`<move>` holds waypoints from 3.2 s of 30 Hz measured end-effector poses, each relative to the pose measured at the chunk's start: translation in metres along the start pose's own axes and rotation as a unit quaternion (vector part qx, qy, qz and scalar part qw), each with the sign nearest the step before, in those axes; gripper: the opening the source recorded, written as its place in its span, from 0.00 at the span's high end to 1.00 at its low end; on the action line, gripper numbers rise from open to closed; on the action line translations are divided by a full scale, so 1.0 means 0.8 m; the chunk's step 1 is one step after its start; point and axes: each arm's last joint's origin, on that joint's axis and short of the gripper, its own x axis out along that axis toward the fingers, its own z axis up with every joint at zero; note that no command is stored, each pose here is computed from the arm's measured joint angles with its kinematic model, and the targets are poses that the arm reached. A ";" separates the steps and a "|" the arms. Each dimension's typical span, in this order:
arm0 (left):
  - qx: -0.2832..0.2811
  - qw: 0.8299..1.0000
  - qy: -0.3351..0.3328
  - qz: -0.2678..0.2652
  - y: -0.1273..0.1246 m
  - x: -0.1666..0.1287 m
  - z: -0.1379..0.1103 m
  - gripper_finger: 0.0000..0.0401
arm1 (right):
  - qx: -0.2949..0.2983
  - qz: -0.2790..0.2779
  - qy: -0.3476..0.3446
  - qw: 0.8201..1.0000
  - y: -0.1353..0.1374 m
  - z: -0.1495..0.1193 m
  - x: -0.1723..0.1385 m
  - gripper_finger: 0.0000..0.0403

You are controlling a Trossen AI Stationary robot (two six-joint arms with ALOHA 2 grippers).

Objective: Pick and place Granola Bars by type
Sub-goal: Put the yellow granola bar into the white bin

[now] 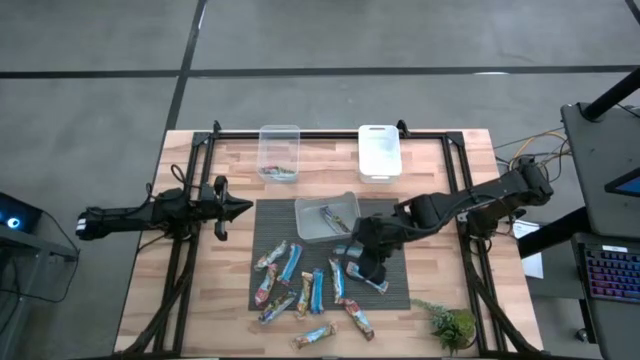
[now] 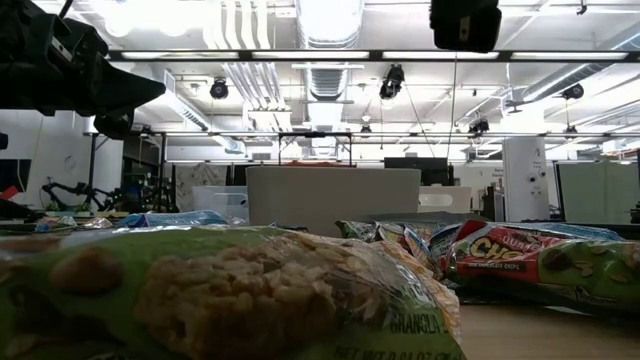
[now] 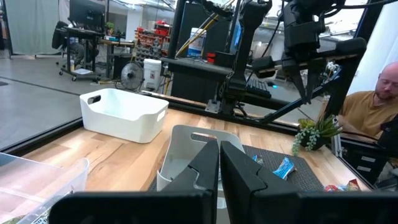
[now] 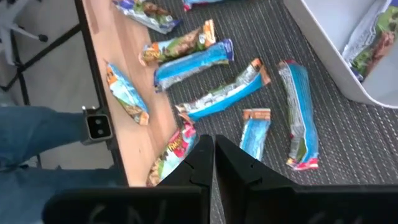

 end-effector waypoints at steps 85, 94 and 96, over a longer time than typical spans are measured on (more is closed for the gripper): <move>0.000 1.000 0.000 0.000 0.000 0.000 0.000 1.00 | -0.049 -0.106 0.116 0.986 -0.018 -0.056 0.117 0.52; 0.000 1.000 0.000 0.000 0.000 0.000 0.000 1.00 | -0.058 -0.109 0.157 0.980 -0.023 -0.063 0.154 0.52; 0.000 1.000 0.000 0.000 0.000 0.000 0.000 1.00 | -0.059 -0.112 0.161 0.979 -0.025 -0.064 0.160 0.52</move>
